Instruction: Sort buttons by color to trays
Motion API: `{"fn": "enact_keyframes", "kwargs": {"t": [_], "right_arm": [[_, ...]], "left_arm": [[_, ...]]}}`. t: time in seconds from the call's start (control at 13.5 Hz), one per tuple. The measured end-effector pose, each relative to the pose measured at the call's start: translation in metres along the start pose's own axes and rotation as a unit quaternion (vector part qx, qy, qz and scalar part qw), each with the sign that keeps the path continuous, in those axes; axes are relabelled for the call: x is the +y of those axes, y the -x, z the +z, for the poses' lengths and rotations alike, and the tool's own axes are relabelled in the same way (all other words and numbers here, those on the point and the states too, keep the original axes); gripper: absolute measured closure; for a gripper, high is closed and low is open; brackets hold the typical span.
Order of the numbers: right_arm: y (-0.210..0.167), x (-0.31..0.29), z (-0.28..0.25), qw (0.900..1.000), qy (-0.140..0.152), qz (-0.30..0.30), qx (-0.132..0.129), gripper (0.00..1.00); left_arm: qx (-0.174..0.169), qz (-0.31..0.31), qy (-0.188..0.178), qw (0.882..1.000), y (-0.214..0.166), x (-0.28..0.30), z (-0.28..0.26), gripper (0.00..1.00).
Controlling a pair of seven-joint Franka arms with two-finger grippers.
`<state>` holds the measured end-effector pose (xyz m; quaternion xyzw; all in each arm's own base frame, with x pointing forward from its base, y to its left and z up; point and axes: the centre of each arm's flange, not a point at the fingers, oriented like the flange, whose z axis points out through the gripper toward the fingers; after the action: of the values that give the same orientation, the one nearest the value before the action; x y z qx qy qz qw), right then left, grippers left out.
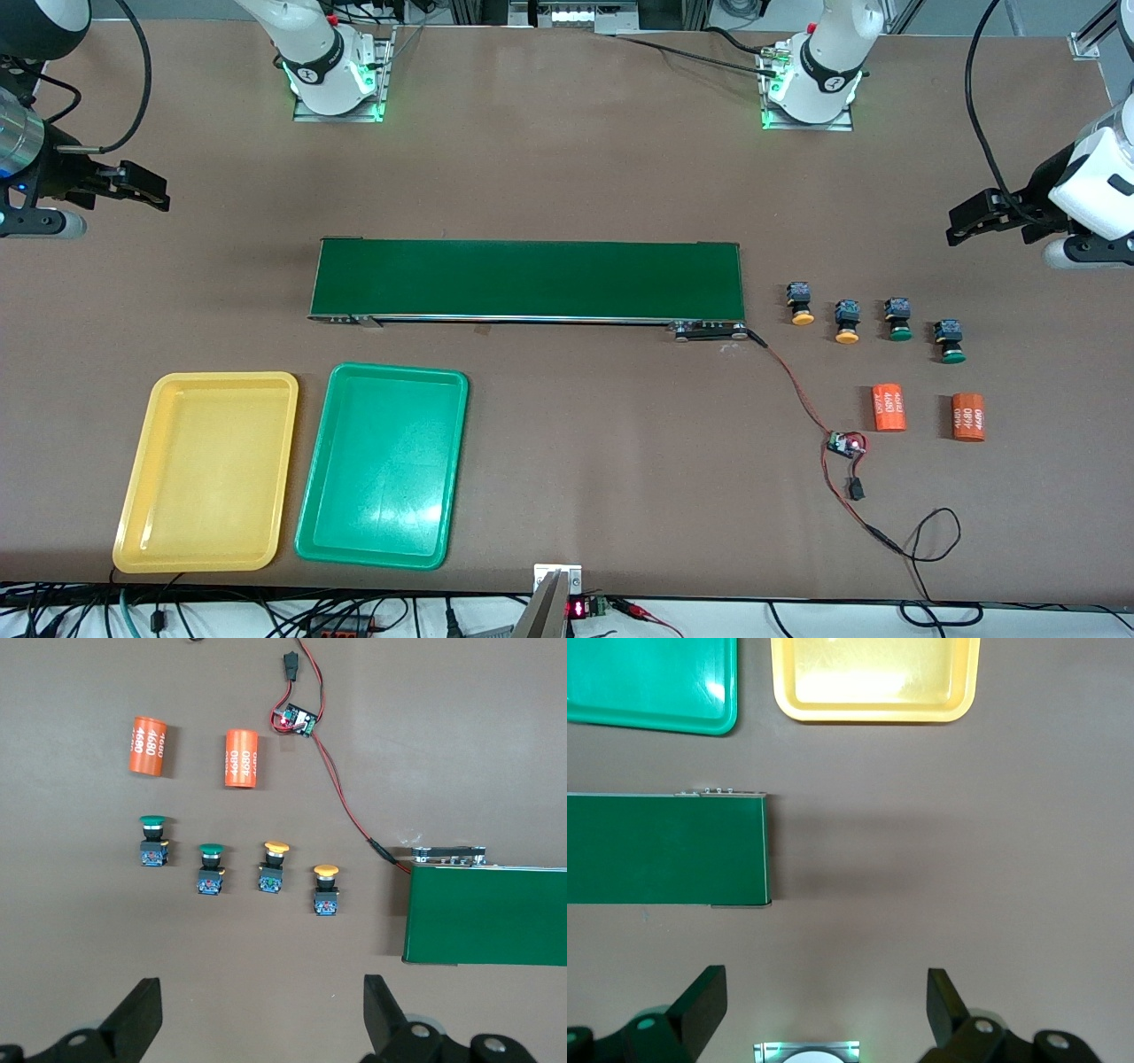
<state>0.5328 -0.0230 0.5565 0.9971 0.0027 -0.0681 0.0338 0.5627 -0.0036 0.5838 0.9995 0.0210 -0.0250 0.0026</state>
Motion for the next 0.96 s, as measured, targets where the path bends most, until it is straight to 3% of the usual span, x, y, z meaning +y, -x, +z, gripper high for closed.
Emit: {"fn": "enact_keyframes", "kwargs": {"t": [0.52, 0.96], "right_arm": [[-0.003, 0.0, -0.001, 1.0, 0.0, 0.004, 0.01, 0.0], [-0.003, 0.0, 0.0, 1.0, 0.0, 0.004, 0.01, 0.0]], "left_arm": [[-0.005, 0.006, 0.0, 1.0, -0.006, 0.0, 0.005, 0.0], [-0.049, 0.005, -0.003, 0.999, -0.03, -0.003, 0.059, 0.0]]}}
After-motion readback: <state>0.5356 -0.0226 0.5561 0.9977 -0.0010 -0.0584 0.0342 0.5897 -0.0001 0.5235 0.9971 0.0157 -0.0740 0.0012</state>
